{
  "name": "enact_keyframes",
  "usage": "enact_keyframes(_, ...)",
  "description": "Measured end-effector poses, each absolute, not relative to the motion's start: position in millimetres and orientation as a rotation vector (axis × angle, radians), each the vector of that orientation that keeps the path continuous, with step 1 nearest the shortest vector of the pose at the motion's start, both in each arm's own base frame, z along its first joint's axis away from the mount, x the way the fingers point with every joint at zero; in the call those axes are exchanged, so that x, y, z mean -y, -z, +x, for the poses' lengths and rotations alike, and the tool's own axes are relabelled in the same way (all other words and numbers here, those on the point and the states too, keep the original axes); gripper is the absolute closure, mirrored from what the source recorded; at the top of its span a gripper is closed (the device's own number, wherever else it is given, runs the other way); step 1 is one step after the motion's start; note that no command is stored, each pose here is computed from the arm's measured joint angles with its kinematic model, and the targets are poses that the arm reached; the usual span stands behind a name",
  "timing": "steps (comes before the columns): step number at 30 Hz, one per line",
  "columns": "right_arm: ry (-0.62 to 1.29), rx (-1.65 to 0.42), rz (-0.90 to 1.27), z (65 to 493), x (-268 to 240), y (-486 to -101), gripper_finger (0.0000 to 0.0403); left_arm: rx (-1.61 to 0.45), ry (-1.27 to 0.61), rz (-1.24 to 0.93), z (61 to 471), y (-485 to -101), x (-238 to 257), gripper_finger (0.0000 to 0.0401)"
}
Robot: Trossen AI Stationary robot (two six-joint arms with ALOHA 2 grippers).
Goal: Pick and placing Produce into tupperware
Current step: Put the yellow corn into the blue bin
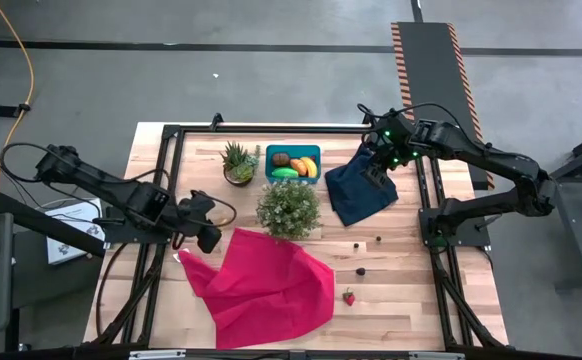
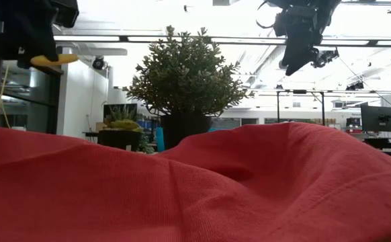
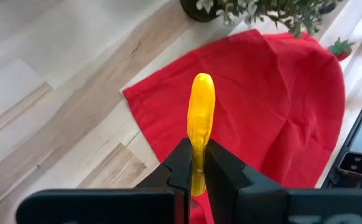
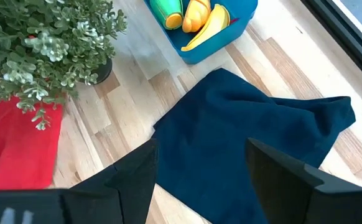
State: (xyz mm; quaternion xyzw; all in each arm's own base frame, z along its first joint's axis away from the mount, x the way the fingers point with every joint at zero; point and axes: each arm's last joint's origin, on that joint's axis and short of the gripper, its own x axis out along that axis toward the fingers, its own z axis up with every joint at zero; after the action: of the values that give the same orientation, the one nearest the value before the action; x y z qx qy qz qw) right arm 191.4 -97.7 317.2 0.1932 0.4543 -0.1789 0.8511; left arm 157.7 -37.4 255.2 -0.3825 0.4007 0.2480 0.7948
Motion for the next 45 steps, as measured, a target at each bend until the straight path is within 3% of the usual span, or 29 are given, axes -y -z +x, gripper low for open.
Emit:
enact_keyframes(28, 0.376, -0.96, 0.388, 191, 98, -317, 0.0171, -0.463, -0.558, -0.738, 112, -292, 17, 0.0378)
enact_keyframes(45, 0.406, -0.929, 0.439, 193, 99, -318, 0.0171, -0.261, -0.561, -0.54, 101, -310, 9, 0.0378)
